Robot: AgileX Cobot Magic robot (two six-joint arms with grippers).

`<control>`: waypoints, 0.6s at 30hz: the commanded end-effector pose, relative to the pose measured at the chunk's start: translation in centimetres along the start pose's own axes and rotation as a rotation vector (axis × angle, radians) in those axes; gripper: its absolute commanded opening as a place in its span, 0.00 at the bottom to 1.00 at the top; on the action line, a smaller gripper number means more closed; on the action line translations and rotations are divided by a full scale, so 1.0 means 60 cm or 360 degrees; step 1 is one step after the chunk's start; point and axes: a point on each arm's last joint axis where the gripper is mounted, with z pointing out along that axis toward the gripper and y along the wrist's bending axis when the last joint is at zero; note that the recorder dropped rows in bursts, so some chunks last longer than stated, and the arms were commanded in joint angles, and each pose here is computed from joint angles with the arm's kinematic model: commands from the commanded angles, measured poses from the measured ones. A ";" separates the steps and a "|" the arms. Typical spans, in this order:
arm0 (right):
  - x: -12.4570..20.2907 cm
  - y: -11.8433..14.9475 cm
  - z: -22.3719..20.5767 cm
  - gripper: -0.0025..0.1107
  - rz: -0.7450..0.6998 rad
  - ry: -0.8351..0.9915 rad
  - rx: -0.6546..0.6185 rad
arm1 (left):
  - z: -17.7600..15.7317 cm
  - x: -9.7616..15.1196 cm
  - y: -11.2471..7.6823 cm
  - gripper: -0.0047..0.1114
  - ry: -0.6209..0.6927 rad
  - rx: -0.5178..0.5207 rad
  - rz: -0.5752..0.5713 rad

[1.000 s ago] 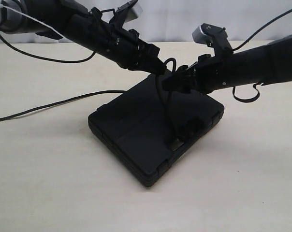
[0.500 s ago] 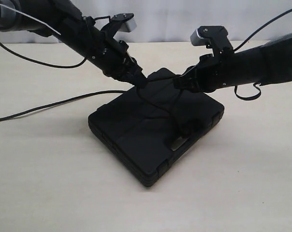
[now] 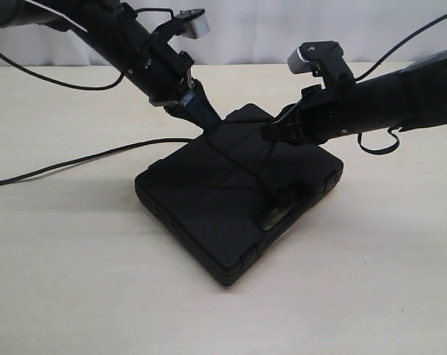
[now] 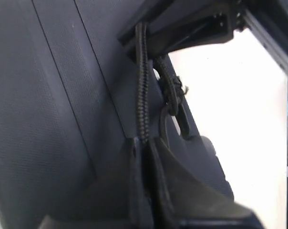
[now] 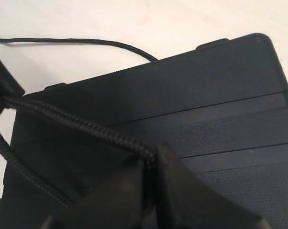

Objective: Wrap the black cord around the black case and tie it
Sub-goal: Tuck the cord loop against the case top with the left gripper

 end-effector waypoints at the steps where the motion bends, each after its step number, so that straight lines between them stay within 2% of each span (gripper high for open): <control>1: -0.002 -0.010 -0.007 0.06 -0.0018 -0.0018 0.0059 | -0.046 -0.014 -0.018 0.04 0.0004 -0.0077 0.0100; 3: -0.002 -0.010 -0.007 0.06 -0.0028 -0.0019 0.0062 | -0.055 -0.013 -0.019 0.04 0.0039 -0.0163 0.0110; 7: -0.002 -0.010 -0.007 0.06 -0.0028 -0.0019 0.0062 | -0.069 -0.016 0.000 0.04 0.0032 -0.0449 0.0085; 14: -0.002 -0.010 -0.007 0.06 -0.0022 -0.0023 0.0062 | -0.062 -0.019 0.001 0.06 0.0038 -0.0489 0.0098; 15: -0.002 -0.010 -0.007 0.06 -0.0022 -0.0023 0.0062 | -0.059 -0.020 -0.002 0.09 0.0041 -0.0483 0.0107; 18: -0.002 -0.010 -0.007 0.06 -0.0022 -0.0023 0.0062 | -0.042 -0.026 -0.018 0.33 0.0101 -0.0472 0.0172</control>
